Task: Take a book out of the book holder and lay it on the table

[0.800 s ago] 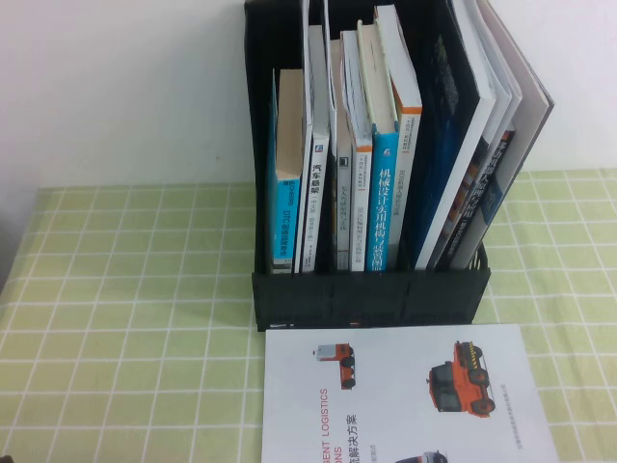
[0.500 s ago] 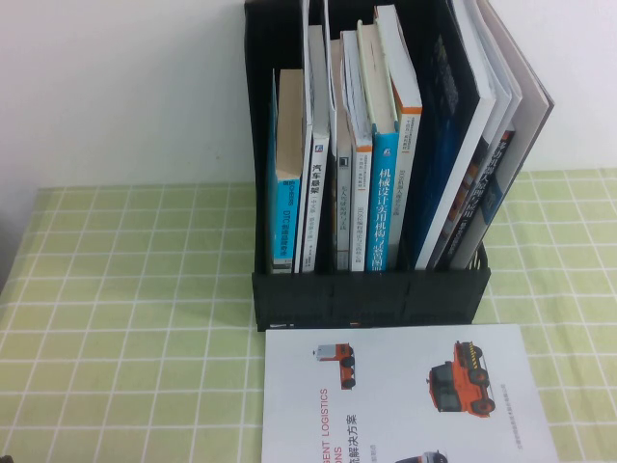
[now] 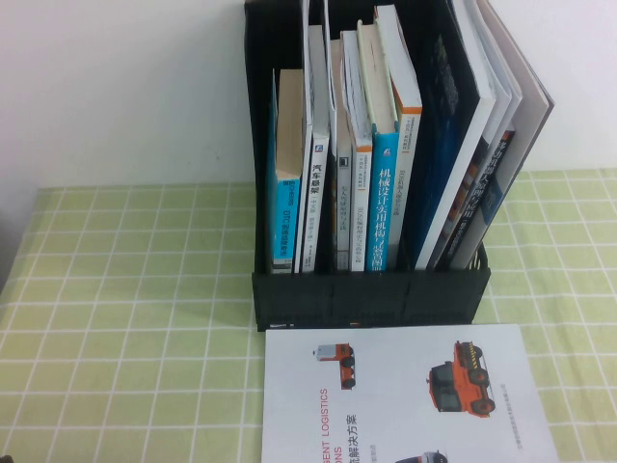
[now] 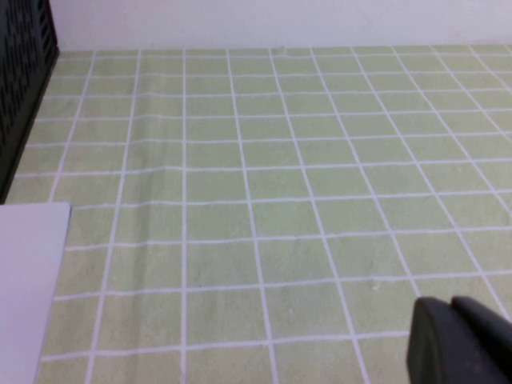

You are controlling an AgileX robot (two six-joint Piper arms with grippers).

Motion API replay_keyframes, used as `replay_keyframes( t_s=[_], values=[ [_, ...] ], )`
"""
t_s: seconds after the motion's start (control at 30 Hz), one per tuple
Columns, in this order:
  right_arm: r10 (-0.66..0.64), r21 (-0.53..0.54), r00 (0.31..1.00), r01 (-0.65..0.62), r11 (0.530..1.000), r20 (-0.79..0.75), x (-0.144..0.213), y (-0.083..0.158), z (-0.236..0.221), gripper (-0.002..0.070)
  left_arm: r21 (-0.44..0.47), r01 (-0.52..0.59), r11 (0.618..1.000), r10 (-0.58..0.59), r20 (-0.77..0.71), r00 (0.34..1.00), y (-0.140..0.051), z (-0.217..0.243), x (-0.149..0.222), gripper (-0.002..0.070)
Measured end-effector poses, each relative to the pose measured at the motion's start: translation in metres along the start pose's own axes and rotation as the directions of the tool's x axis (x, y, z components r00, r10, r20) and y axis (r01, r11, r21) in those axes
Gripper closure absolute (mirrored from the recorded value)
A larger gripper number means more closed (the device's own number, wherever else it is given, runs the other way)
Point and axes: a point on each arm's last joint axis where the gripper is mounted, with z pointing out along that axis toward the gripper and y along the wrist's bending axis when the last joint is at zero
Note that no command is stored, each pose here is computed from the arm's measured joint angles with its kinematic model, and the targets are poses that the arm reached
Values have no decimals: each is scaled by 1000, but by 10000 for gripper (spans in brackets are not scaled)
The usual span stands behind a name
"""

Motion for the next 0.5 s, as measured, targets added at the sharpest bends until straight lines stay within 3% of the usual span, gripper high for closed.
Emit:
replay_keyframes(
  t_s=[0.33,0.5],
  values=[
    [0,0,1000,0,1000,2,0,0,0,678,0,0,1000,0,0,1000,0,0,0,678],
    [1,-20,995,1,1000,99,-8,2,0,678,0,0,1000,0,22,1000,0,0,-2,678]
  ],
)
